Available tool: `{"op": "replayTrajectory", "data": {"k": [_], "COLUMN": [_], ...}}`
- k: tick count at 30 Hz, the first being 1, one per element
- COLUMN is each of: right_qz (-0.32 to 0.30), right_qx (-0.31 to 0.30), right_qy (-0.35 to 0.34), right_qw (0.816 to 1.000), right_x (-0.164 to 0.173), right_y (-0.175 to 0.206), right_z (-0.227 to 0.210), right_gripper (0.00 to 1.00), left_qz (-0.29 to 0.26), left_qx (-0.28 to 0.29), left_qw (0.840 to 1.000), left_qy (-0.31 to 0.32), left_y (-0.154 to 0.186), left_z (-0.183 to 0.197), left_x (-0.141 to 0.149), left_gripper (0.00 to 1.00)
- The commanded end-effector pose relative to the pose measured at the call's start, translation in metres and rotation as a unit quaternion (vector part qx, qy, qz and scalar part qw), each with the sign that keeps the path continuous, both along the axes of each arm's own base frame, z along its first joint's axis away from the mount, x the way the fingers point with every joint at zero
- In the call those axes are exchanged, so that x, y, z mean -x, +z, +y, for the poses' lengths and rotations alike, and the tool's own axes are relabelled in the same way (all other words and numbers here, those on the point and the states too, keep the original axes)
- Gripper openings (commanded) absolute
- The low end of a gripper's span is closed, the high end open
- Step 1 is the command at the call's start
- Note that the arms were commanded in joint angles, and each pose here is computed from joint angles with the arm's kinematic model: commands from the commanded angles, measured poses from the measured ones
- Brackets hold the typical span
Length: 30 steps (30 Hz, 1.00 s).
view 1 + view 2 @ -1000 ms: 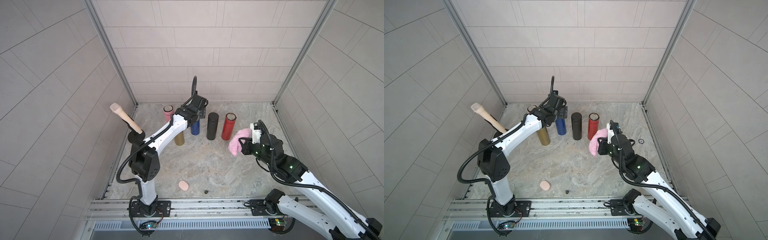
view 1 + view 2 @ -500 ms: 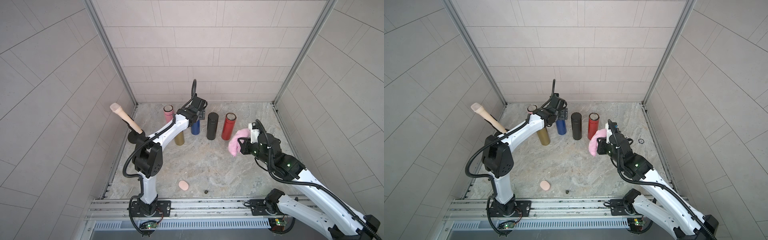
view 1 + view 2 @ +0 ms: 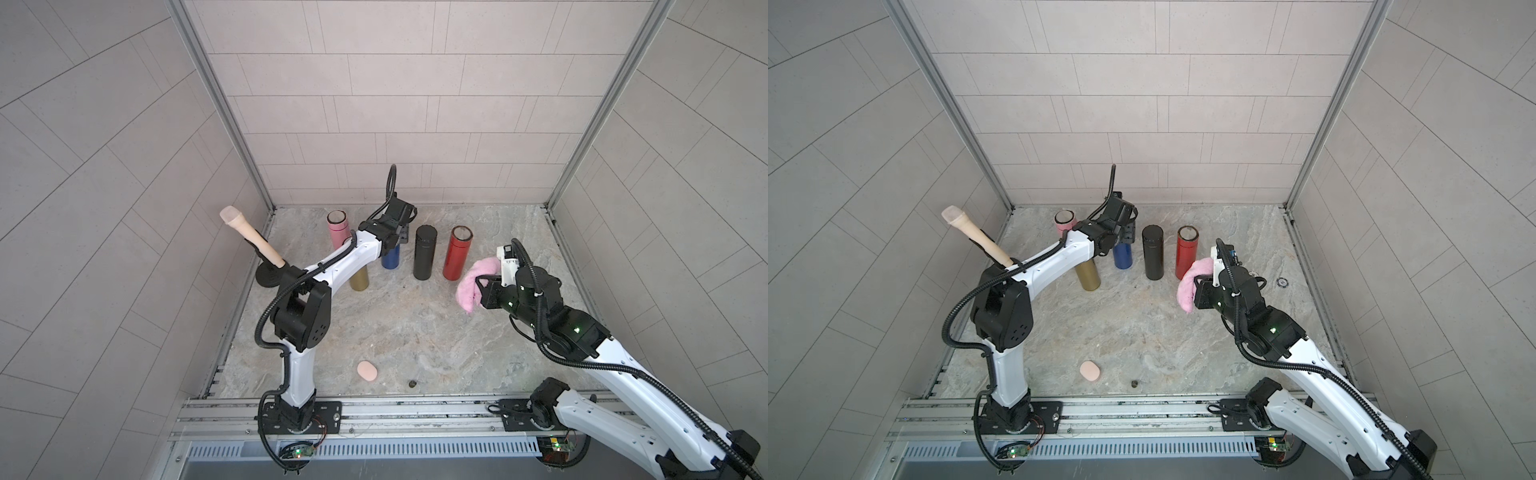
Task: Wipe the surface of the thermos
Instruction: Pick up the thermos from the center of the board.
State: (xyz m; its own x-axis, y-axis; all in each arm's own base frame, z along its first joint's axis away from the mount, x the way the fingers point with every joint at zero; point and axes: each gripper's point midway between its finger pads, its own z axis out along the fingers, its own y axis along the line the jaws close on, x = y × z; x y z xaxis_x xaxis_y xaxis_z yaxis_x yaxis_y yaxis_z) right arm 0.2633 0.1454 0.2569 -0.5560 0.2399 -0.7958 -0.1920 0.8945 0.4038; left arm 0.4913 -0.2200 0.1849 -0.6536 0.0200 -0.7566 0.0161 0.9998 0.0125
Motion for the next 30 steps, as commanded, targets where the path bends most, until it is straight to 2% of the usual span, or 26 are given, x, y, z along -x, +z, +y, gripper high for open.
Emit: {"op": "replayTrajectory", "data": {"k": [1, 3, 4, 10, 17, 20, 24, 30], "right_qz": [-0.005, -0.006, -0.006, -0.014, -0.018, -0.019, 0.001, 0.031], "right_qx": [-0.008, -0.009, -0.009, -0.024, -0.056, -0.068, -0.070, -0.074], "right_qy": [-0.004, 0.000, 0.002, 0.023, 0.058, 0.078, 0.105, 0.121], "right_qw": [1.000, 1.000, 1.000, 0.999, 0.997, 0.994, 0.992, 0.989], "right_x": [-0.002, -0.002, -0.002, 0.001, 0.012, 0.019, 0.034, 0.051], "right_y": [0.001, 0.003, 0.002, 0.013, 0.022, 0.024, 0.014, -0.016], "right_z": [0.000, 0.001, 0.002, 0.009, 0.020, 0.024, 0.028, 0.029], "right_gripper": [0.00, 0.00, 0.00, 0.00, 0.00, 0.00, 0.00, 0.00], "left_qz": [0.000, -0.008, -0.014, -0.063, -0.133, -0.132, -0.101, -0.028], "left_qx": [-0.014, -0.010, -0.006, 0.038, 0.070, 0.077, 0.070, 0.082], "left_qw": [1.000, 1.000, 1.000, 0.997, 0.988, 0.987, 0.988, 0.983], "left_qy": [0.005, 0.005, 0.004, -0.016, -0.028, -0.047, -0.096, -0.164], "left_y": [-0.004, 0.005, 0.012, 0.076, 0.163, 0.182, 0.185, 0.153], "left_z": [0.007, 0.007, 0.006, 0.004, 0.013, 0.010, -0.004, -0.026], "left_x": [-0.001, 0.000, 0.001, 0.020, 0.070, 0.096, 0.141, 0.201], "left_gripper": [0.40, 0.04, 0.00, 0.00, 0.00, 0.00, 0.00, 0.00]}}
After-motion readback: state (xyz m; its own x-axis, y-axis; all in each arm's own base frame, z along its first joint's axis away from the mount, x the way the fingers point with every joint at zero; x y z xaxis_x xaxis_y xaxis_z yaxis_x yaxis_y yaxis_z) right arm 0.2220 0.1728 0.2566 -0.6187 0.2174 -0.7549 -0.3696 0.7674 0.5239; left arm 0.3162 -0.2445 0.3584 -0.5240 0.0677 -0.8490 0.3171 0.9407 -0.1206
